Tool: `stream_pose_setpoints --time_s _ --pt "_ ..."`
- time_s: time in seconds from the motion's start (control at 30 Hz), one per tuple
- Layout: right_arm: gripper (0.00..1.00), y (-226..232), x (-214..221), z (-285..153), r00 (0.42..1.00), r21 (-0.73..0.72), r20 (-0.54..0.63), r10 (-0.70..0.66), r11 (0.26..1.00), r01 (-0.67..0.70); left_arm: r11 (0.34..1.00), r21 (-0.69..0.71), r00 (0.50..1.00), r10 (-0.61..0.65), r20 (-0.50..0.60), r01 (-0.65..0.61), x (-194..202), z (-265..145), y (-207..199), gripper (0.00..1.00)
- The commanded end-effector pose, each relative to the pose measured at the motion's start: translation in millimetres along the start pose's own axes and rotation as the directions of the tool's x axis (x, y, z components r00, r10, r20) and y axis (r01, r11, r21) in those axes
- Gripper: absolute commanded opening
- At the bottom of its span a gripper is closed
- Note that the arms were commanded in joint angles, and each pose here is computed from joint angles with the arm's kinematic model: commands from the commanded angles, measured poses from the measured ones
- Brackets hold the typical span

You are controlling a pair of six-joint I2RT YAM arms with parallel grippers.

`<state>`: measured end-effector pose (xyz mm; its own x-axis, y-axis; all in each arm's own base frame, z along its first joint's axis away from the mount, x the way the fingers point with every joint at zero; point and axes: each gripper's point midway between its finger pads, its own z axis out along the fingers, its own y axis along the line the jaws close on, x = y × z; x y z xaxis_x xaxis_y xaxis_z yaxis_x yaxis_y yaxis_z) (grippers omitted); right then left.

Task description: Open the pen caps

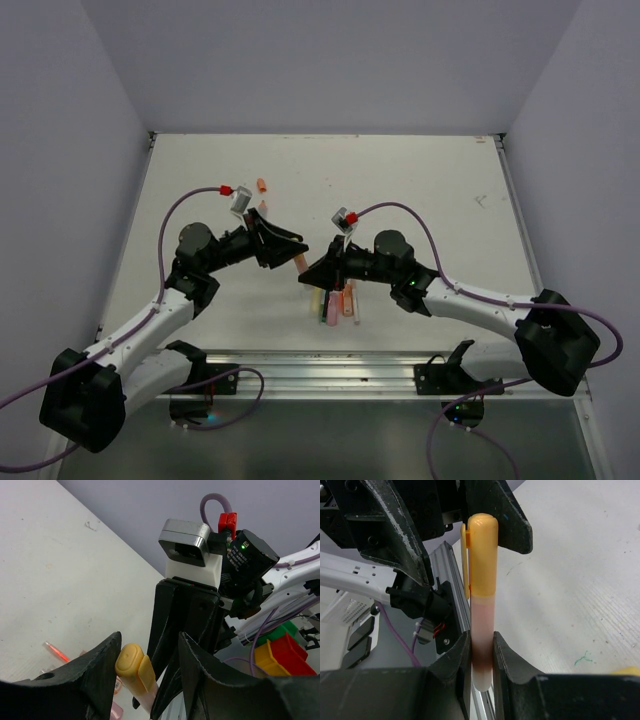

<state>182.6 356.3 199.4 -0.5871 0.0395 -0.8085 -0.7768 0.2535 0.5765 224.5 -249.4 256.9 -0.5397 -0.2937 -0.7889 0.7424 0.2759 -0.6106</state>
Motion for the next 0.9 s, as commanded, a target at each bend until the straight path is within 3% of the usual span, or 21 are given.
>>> stream_pose_setpoints --time_s 0.0,0.57,0.73,0.87 --pt "0.0 21 -31 1 0.995 -0.067 0.073 -0.07 0.995 0.075 0.998 0.061 1.0 0.028 0.002 -0.028 -3 0 -11 0.51" --pt "0.0 20 -44 -1 0.99 -0.067 0.121 -0.066 0.995 0.074 0.997 0.082 1.0 -0.008 -0.005 0.008 8 -2 -9 0.38" --pt "0.0 18 -40 0 0.992 -0.067 0.112 -0.064 0.995 0.071 0.996 0.084 1.0 -0.013 0.016 0.011 3 -1 -10 0.08" --pt "0.0 14 -28 1 0.995 -0.073 0.08 -0.058 0.995 0.064 0.993 0.116 0.997 0.001 0.079 -0.01 -12 -1 -21 0.0"
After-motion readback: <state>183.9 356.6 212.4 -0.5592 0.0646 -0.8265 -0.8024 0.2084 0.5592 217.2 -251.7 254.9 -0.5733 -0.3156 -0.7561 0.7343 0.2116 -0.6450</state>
